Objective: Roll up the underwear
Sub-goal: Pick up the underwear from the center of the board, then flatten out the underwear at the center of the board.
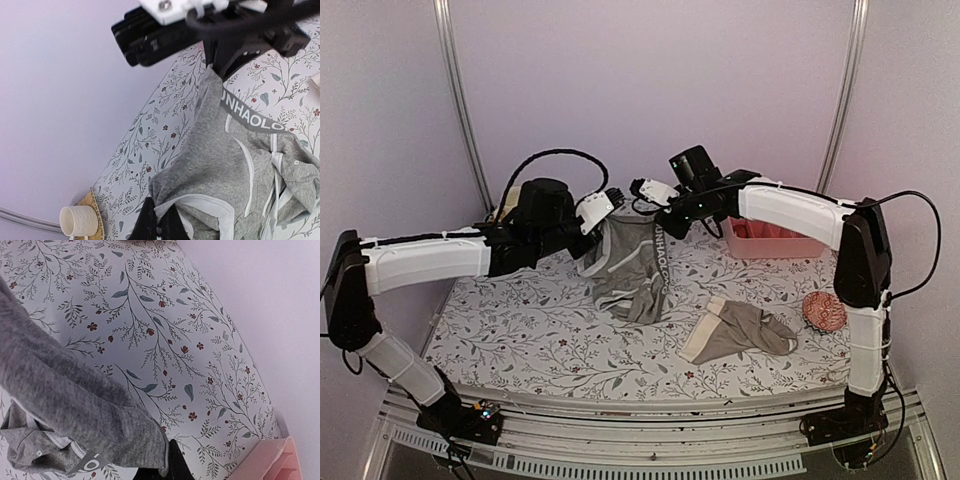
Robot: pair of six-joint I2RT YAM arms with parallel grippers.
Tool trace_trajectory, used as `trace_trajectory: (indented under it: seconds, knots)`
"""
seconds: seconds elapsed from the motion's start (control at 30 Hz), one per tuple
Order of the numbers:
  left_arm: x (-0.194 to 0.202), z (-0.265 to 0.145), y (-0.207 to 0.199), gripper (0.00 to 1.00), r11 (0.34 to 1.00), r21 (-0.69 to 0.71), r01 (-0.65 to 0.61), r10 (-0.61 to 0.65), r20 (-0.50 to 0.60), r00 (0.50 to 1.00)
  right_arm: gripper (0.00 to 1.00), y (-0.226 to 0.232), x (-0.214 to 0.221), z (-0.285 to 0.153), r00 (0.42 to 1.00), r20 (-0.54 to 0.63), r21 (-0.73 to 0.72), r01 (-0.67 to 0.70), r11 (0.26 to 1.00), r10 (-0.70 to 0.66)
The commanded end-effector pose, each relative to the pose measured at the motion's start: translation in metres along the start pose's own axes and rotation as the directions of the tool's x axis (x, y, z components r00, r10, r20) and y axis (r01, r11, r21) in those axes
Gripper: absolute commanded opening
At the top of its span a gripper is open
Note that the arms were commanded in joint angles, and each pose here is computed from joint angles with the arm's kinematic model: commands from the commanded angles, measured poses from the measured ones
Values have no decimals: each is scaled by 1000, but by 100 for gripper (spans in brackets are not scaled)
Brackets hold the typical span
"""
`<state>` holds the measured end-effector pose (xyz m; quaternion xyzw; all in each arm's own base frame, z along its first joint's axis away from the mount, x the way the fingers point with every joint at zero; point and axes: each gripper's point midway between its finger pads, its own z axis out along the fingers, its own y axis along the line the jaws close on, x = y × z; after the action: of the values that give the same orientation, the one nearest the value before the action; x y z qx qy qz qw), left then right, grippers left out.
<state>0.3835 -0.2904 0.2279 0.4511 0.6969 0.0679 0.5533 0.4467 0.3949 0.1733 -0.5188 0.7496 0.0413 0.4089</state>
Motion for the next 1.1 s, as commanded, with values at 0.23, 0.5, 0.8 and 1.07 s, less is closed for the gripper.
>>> trace_trajectory:
  seconds: [0.23, 0.5, 0.8, 1.07]
  knots:
    - [-74, -104, 57, 0, 979, -86, -184, 202, 290, 935, 2, 51, -57, -129, 959, 23, 7, 283, 959, -284]
    - [-76, -165, 59, 0, 971, -80, -224, 238, 336, 911, 2, 101, -77, -190, 908, 53, 9, 415, 910, -415]
    - [-90, -259, 51, 0, 979, -6, -203, 177, 511, 841, 2, 135, -112, -249, 866, 183, 85, 457, 885, -465]
    - [-47, -190, 31, 0, 978, -24, -209, 206, 320, 925, 2, 96, -90, -221, 918, 132, 107, 361, 926, -373]
